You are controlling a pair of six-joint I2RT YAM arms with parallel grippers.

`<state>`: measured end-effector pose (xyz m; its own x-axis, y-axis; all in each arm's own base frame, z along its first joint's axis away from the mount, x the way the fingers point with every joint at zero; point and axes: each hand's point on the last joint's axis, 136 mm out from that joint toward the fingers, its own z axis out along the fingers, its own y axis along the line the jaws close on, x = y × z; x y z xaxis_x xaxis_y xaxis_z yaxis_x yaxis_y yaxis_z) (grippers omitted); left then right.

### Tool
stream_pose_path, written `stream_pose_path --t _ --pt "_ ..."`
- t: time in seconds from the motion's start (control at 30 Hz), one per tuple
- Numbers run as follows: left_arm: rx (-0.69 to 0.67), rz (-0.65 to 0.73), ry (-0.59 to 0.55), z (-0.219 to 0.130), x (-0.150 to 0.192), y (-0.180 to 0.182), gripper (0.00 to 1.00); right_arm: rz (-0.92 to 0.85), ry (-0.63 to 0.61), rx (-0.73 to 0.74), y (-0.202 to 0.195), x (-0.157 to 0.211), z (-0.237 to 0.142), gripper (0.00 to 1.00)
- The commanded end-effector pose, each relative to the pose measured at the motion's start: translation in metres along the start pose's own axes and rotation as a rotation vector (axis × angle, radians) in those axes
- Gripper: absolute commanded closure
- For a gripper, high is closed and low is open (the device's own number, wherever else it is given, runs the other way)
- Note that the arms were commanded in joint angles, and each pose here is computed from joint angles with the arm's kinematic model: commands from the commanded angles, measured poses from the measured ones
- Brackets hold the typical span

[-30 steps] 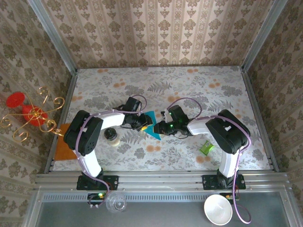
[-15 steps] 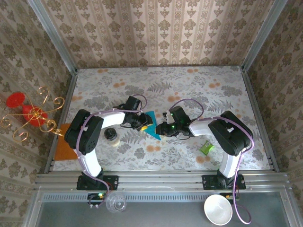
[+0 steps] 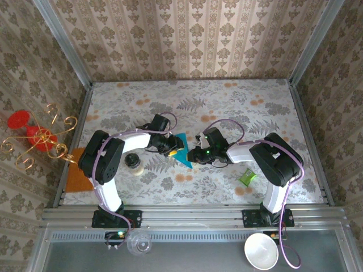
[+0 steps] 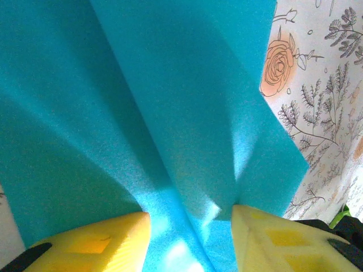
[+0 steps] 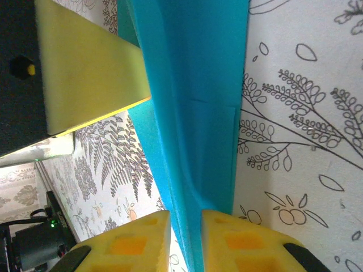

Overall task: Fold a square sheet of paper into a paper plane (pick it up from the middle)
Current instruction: Fourth fold the wing at the center of the table.

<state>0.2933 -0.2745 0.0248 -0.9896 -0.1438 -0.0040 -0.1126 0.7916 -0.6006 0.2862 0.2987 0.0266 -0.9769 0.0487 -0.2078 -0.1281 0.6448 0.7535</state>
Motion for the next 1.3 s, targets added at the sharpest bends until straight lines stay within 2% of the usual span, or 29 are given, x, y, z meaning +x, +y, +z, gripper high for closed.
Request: stream_pose_path --t 0.0,1.03,1.13,1.27 --pt "-0.216 -0.061 0.110 0.021 0.033 0.065 0.54 0.005 0.003 -0.017 0.007 -0.001 -0.007 0.78" --pt "-0.200 -0.055 0.127 0.023 0.036 0.061 0.51 0.061 0.064 0.036 -0.018 0.017 0.006 0.86" --pt "-0.179 -0.046 0.116 0.020 0.033 0.054 0.50 0.066 0.070 0.049 -0.022 0.019 0.007 0.86" --pt "-0.080 0.001 0.058 0.005 0.017 0.023 0.48 0.073 0.082 0.073 -0.028 0.022 0.008 0.87"
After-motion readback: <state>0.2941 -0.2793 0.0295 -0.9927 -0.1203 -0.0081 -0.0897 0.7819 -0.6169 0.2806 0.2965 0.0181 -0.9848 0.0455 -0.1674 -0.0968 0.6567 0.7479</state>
